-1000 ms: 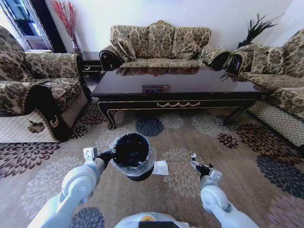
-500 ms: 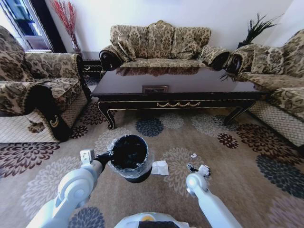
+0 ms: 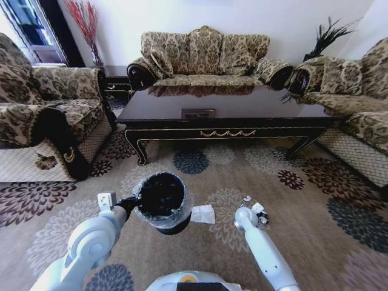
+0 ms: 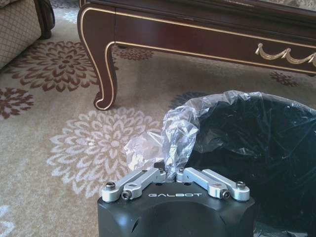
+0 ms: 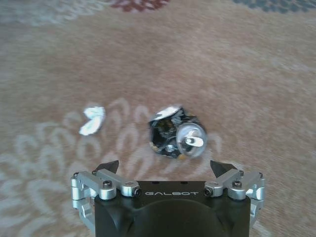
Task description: Move to the front of the table and pick up the trash from the floor, then place it into the trash bin.
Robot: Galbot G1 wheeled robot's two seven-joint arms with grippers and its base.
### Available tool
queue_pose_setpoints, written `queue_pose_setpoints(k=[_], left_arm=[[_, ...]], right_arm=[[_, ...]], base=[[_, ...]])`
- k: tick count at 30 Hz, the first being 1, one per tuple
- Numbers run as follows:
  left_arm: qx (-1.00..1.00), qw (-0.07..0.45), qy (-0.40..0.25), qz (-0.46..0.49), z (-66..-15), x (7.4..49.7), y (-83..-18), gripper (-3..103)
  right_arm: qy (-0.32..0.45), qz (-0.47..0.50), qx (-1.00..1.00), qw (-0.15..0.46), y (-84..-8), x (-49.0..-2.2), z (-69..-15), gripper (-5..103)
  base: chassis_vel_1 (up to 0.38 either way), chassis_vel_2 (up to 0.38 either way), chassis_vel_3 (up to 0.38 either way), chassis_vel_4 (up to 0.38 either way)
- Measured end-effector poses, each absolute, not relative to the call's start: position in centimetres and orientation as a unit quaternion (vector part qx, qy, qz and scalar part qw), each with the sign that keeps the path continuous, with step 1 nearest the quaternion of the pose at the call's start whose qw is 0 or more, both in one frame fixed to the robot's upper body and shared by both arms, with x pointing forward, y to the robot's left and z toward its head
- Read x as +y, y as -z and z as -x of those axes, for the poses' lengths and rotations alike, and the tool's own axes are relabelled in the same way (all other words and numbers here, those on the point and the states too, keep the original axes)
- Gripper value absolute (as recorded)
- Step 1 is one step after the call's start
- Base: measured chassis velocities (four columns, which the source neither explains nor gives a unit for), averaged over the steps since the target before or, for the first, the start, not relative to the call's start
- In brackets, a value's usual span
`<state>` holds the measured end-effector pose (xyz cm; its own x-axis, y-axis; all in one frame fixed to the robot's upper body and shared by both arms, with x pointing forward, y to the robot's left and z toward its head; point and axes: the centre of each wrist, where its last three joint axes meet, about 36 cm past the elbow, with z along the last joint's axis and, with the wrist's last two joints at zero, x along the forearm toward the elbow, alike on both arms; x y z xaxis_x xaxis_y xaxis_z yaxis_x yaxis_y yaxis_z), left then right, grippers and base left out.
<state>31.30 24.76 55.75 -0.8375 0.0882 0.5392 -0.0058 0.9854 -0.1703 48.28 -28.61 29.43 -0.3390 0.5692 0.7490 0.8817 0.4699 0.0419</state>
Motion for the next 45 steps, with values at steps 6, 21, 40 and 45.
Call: queue_pose_setpoints(k=[6, 21, 40, 45], left_arm=[[-0.954, 0.286, -0.084, 0.024, -31.5, 24.6, -55.6, 4], [-0.952, 0.293, -0.081, 0.022, -31.3, 24.6, -55.2, 4], [-0.953, 0.293, -0.08, 0.019, -31.7, 24.8, -55.3, 4], [-0.952, 0.294, -0.083, 0.022, -31.9, 24.6, -55.1, 4]], right_arm=[[0.237, 0.482, -0.764, 0.357, -28.6, -29.7, -49.0, 100], [0.212, 0.513, -0.755, 0.349, -25.2, -33.6, -50.6, 100], [0.195, 0.517, -0.758, 0.347, -23.8, -34.8, -52.6, 100], [0.192, 0.523, -0.753, 0.35, -22.8, -35.5, -52.2, 100]], base=[[0.0, 0.0, 0.0, 0.0], [0.0, 0.0, 0.0, 0.0], [0.0, 0.0, 0.0, 0.0], [0.0, 0.0, 0.0, 0.0]])
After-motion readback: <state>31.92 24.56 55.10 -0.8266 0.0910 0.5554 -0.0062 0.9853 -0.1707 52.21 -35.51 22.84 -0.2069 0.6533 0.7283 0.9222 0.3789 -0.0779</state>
